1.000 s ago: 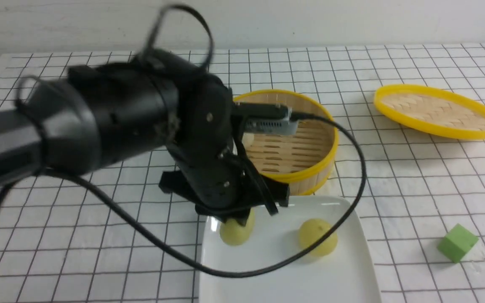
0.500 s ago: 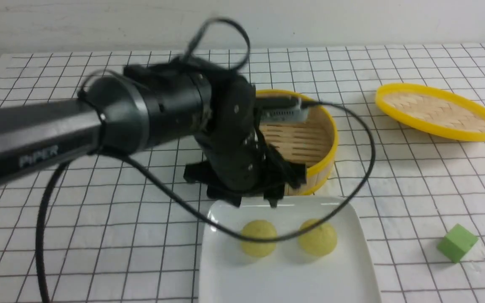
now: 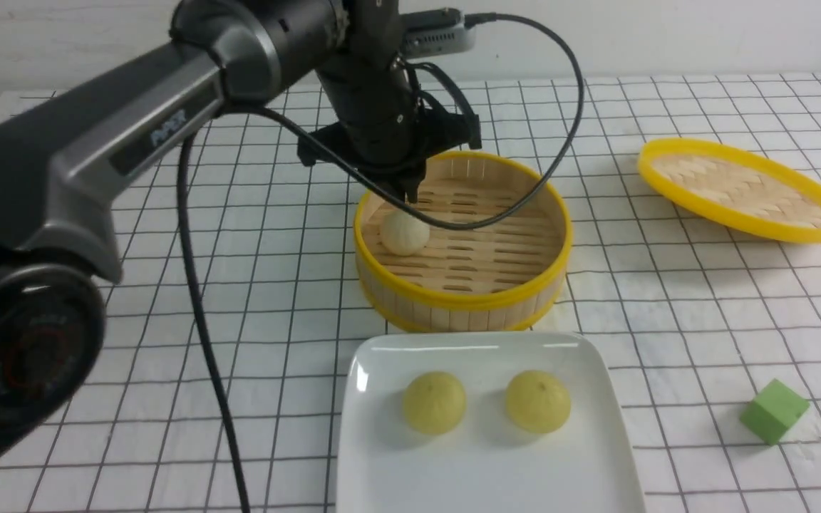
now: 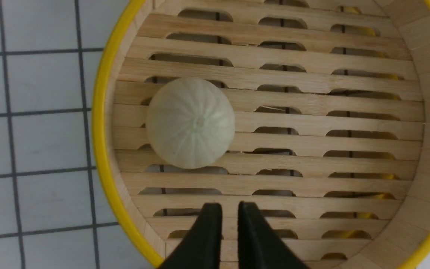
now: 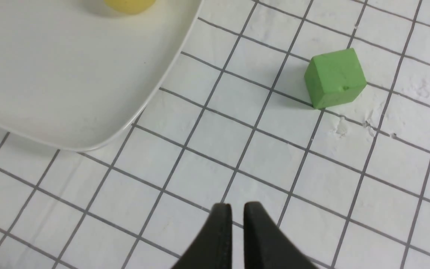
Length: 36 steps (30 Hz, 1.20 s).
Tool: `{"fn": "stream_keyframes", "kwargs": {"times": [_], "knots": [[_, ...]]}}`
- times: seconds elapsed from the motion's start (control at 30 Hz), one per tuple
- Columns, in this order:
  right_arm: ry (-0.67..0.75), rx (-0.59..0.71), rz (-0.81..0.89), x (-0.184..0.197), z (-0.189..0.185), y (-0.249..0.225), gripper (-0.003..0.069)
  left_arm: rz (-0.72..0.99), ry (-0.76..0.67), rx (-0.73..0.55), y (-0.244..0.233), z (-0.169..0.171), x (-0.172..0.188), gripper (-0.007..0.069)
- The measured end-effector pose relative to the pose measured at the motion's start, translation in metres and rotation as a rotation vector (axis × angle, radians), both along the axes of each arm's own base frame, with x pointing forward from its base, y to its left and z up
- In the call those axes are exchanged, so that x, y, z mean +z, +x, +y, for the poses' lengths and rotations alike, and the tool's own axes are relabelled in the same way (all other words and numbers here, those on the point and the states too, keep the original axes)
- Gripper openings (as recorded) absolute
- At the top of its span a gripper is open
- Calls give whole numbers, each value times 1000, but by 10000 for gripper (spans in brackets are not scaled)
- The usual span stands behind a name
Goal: Put the steamed buns into the plate on the white-black tablecloth.
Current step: 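Reach into the bamboo steamer and grasp a bun with the left gripper, then carry the bun from the bamboo steamer to the plate with the left gripper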
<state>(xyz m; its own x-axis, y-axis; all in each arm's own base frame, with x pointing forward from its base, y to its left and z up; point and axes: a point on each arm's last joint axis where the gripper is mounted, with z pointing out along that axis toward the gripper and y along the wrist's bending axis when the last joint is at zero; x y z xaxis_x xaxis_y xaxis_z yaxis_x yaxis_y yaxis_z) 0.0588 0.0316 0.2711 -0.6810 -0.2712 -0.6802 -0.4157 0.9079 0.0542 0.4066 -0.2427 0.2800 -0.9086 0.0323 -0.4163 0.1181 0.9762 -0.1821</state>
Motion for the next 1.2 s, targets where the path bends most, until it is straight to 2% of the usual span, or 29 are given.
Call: {"fn": "stream_keyframes", "kwargs": {"times": [0.07, 0.1, 0.17, 0.27, 0.37, 0.53, 0.6, 0.67, 0.7, 0.73, 0.8, 0.87, 0.9, 0.93, 1.03, 1.07, 1.1, 1.2], "knots": [[0, 0, 0, 0, 0, 0, 78, 15, 13, -1, 3, -2, -9, 206], [0, 0, 0, 0, 0, 0, 78, 19, 16, -1, 3, -2, -11, 206], [0, 0, 0, 0, 0, 0, 82, 19, 43, -2, 8, -3, -23, 302], [0, 0, 0, 0, 0, 0, 85, -14, 60, -6, 14, -4, -30, 372], [0, 0, 0, 0, 0, 0, 90, -49, 69, -12, 21, -6, -39, 408], [0, 0, 0, 0, 0, 0, 98, -53, 70, -19, 29, -11, -61, 391], [0, 0, 0, 0, 0, 0, 100, -42, 71, -19, 31, -12, -71, 333], [0, 0, 0, 0, 0, 0, 102, -29, 69, -18, 30, -13, -72, 218], [0, 0, 0, 0, 0, 0, 103, -29, 69, -18, 30, -12, -71, 218], [1, 0, -1, 0, 0, 0, 104, -25, 74, -22, 28, -12, -66, 127], [1, 0, -1, 0, 0, 0, 107, -25, 83, -41, 20, -12, -49, 43], [1, 0, -1, 0, 0, 0, 107, -23, 89, -57, 13, -12, -35, 31], [1, 0, -1, 0, 0, 0, 108, -39, 92, -85, 0, -13, -8, 29], [1, 0, -1, 0, 0, 0, 109, -46, 93, -95, -2, -13, -4, 29], [3, 0, -5, 0, 0, 0, 113, -148, 100, -160, -46, -2, 77, 29], [3, 0, -5, 0, 0, 0, 113, -165, 99, -163, -48, -1, 85, 29], [4, 1, -7, 0, 0, 0, 116, -217, 90, -169, -66, 6, 112, 29], [5, 0, -7, 1, 0, 0, 118, -261, 77, -203, -103, 16, 140, 29]]}}
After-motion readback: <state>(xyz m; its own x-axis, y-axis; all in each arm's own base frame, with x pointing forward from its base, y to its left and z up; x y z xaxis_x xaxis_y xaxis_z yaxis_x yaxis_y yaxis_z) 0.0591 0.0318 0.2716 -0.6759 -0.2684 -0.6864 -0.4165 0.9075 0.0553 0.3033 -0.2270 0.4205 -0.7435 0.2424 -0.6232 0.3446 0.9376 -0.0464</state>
